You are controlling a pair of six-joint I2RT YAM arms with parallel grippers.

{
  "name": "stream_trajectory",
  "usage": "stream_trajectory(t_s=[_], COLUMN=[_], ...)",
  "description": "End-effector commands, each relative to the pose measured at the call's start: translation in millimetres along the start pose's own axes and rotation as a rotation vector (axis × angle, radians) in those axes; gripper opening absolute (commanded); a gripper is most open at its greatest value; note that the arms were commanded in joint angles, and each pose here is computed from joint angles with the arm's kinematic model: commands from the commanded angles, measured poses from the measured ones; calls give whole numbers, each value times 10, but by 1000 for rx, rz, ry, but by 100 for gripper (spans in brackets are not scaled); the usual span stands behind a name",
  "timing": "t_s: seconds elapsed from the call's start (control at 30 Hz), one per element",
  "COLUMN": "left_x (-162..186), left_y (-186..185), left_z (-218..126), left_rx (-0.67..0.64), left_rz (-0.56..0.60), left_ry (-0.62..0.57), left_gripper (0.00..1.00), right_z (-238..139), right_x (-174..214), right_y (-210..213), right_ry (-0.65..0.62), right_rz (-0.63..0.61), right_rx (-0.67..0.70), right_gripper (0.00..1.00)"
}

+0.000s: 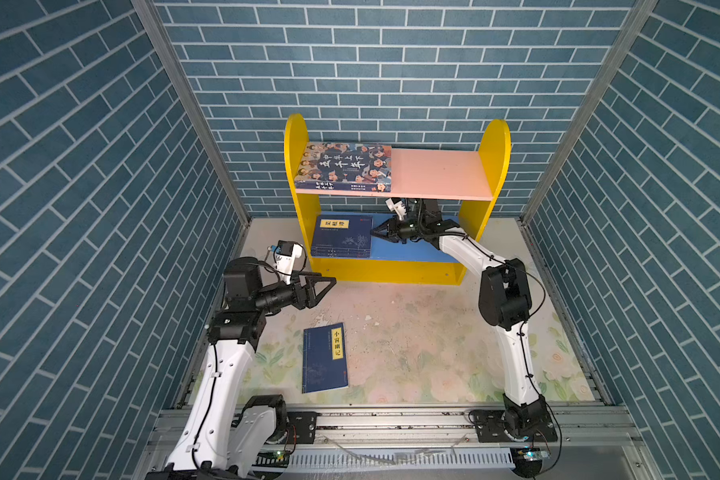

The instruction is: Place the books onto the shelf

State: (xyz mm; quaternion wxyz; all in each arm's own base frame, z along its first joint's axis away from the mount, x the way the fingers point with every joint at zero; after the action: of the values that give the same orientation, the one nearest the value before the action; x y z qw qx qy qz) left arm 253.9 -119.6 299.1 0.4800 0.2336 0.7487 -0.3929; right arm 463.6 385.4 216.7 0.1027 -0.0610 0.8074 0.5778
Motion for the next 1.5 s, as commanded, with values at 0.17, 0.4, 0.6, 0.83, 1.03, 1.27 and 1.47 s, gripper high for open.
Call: stream_trajectory(t_s=[0.17, 0.4, 0.6, 0.83, 1.03, 1.27, 1.47], left_x=[-94, -72, 87, 409, 830, 1503, 1704], left_y=[-29, 36, 155, 294, 540, 752, 836], left_z=[-34, -77, -129, -241, -300, -259, -209], left_rx=[3, -78, -185, -333, -482, -547, -547], left_rz=[19, 2, -55, -178, -354, -532, -578], left_ry=[-24, 6, 75, 165, 252, 384, 464], left_gripper=[78, 78, 78, 77, 78, 77, 77], right_z=[-133, -593, -826, -1007, -1193, -1243, -1071], right_x=[-76, -101, 219, 731, 1216, 1938, 2551], right_y=[263, 528, 577, 413, 243, 77, -43], right_ry=[-65, -219, -213, -158, -114, -32, 46], right_rz=[-95, -127, -107, -48, 11, 20, 17], right_rx=[-4, -19, -1, 48, 110, 232, 291], right_gripper=[24, 32, 33, 33, 34, 36, 40])
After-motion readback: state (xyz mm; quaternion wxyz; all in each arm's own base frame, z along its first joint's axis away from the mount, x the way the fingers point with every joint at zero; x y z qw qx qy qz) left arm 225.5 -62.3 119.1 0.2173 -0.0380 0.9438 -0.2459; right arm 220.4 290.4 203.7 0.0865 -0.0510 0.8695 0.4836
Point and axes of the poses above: each gripper's point midway between its finger pads, its own z axis out along the fingers, its own y axis along the line the jaws close on, x = y × z, the point moved 2 cm from there along -z, back along the fingers, and after that the axes turned 13 degrees about z, right-handed, at the moved point
